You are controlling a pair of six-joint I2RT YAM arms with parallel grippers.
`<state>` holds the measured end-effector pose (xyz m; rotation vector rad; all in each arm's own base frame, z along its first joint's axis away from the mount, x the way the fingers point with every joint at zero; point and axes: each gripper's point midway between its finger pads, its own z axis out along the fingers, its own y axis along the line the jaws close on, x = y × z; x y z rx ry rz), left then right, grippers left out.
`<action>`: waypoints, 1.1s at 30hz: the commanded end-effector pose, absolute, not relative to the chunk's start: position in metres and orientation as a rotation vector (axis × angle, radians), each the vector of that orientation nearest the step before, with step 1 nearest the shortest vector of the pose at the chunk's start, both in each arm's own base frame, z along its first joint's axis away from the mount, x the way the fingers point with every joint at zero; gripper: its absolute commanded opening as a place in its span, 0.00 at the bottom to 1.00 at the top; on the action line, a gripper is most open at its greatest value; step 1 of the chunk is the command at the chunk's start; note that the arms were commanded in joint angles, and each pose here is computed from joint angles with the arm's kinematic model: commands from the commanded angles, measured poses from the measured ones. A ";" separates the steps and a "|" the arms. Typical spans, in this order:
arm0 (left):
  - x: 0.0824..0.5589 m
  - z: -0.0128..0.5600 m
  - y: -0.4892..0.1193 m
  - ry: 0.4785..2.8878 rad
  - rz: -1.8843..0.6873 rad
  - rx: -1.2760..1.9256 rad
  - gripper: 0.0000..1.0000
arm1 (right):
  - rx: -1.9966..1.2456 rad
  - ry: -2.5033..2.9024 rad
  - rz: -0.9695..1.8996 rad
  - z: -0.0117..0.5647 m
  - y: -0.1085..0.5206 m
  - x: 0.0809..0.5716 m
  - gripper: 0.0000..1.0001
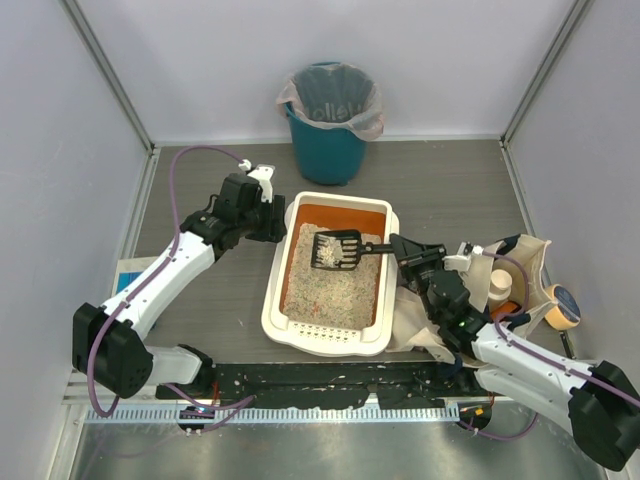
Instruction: Clean the litter box
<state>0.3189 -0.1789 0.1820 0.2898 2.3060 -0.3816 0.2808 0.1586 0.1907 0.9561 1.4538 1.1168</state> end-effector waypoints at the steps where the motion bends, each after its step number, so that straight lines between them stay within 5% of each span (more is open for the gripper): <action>1: 0.319 0.192 -0.179 2.264 -0.379 0.304 0.60 | 1.080 1.358 1.177 0.179 0.141 0.275 0.01; 5: 0.319 0.189 -0.180 2.271 -0.380 0.306 0.60 | 0.865 1.533 1.097 0.192 0.170 0.282 0.01; 33: 0.319 0.189 -0.181 2.269 -0.360 0.317 0.60 | 0.916 1.509 1.186 0.178 0.171 0.283 0.01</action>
